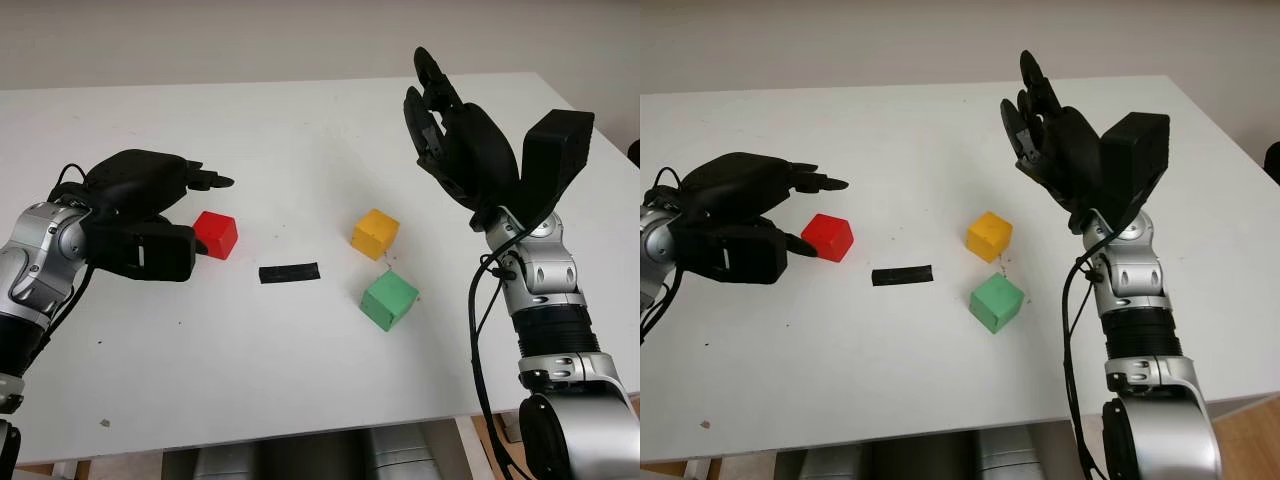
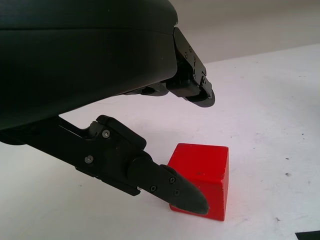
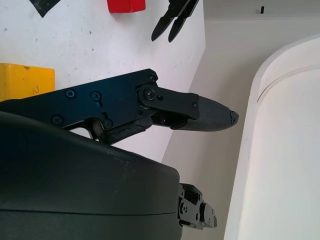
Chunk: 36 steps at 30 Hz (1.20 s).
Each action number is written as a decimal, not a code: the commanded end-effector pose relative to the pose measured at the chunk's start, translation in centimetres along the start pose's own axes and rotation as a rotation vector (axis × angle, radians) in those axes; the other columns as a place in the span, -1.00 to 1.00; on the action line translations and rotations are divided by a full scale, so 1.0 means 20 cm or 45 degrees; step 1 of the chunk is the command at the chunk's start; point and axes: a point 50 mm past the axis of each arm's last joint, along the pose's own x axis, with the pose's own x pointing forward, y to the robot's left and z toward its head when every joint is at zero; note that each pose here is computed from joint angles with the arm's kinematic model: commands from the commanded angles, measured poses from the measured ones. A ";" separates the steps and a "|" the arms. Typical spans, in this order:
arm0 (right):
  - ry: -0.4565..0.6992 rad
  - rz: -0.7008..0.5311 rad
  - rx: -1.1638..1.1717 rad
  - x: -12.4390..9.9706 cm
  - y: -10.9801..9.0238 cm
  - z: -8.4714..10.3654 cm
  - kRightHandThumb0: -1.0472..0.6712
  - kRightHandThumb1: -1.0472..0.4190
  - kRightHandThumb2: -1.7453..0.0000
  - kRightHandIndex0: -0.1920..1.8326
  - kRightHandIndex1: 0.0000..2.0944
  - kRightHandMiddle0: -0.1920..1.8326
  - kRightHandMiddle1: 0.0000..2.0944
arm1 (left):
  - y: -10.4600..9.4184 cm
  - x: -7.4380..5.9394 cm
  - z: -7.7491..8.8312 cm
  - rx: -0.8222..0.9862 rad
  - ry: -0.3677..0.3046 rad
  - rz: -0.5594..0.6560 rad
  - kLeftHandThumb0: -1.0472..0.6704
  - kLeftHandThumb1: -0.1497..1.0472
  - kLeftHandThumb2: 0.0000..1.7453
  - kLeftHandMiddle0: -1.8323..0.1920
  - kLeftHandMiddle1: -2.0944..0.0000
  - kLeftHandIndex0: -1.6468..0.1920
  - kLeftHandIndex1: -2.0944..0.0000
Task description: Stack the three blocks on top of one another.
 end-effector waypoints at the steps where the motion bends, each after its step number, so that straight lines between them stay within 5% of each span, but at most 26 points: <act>1: -0.013 0.009 -0.008 0.00 0.01 0.01 -0.49 -1.00 0.34 -1.00 -1.00 -1.00 -1.00 | -0.03 0.01 0.01 0.011 -0.012 -0.012 -0.54 0.65 -0.93 0.53 0.94 0.27 0.93; 36: -0.053 -0.034 -0.011 -0.02 0.00 0.05 -0.49 -1.00 0.40 -1.00 -1.00 -0.99 -0.96 | -0.13 0.05 0.03 0.049 0.042 -0.012 -0.49 0.71 -0.94 0.46 0.92 0.01 0.76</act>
